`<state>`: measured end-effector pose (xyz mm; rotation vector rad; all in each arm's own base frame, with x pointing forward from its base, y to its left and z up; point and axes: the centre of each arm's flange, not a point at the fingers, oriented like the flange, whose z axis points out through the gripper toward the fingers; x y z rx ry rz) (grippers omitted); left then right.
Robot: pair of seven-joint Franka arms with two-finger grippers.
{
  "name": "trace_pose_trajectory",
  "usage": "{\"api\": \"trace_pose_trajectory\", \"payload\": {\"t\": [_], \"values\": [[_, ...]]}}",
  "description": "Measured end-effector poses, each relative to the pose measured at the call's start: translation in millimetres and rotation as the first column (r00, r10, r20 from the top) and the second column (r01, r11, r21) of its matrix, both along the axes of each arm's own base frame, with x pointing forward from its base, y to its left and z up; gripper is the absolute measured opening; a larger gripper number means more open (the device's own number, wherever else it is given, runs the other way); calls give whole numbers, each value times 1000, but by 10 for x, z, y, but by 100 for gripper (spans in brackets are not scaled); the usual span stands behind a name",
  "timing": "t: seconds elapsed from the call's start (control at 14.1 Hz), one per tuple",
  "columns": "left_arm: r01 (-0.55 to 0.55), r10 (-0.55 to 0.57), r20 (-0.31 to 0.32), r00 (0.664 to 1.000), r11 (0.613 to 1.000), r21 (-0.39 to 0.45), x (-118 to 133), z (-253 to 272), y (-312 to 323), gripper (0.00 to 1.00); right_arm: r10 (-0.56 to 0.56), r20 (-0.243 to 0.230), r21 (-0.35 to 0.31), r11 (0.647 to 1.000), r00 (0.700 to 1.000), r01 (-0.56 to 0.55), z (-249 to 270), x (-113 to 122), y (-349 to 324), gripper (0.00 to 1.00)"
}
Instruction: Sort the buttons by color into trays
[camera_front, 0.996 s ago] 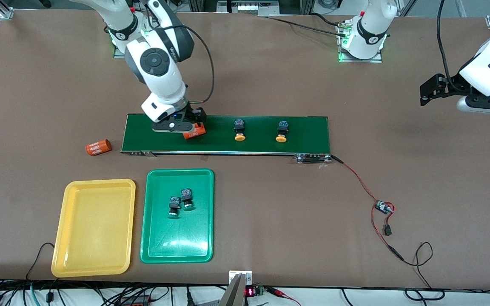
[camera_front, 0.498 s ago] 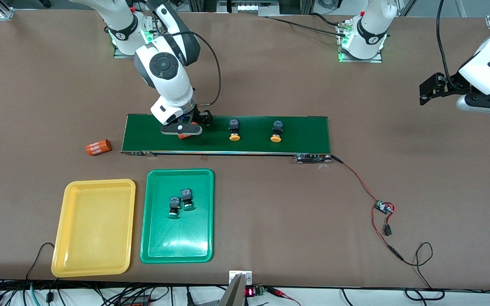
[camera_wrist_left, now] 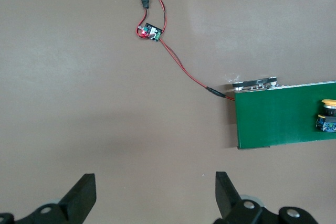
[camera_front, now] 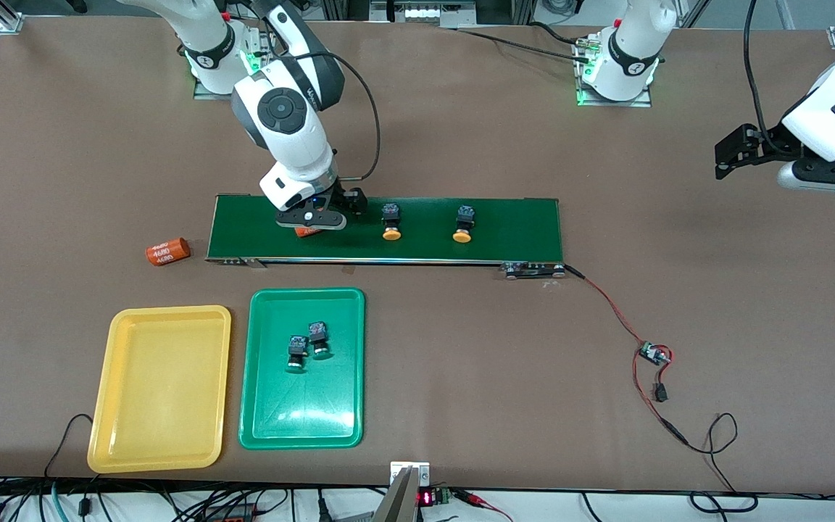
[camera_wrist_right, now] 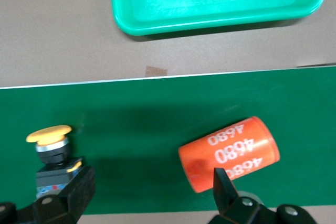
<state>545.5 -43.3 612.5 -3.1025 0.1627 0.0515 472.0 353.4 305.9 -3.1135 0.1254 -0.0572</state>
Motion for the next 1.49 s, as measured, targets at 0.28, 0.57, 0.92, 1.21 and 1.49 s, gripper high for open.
{"api": "trace_pose_trajectory", "payload": {"t": [0.28,0.57,0.92,1.21,1.49], "values": [[1,-1,0,1000,1000,0,0,0,-4,100,-7,4,9,1000,1000,7,9,0,47,100],[1,-1,0,1000,1000,0,-1,1,-5,100,-8,13,28,1000,1000,8,3,23,120,100],[1,-1,-2,1000,1000,0,-3,-1,-6,100,-30,11,32,999,999,30,-82,-41,245,100],[1,-1,-5,1000,1000,0,-8,-2,-5,100,-36,5,28,999,999,36,-136,-52,259,100],[1,-1,-5,1000,1000,1,-11,0,-6,100,-33,7,33,999,999,32,-357,-47,296,100]]}}
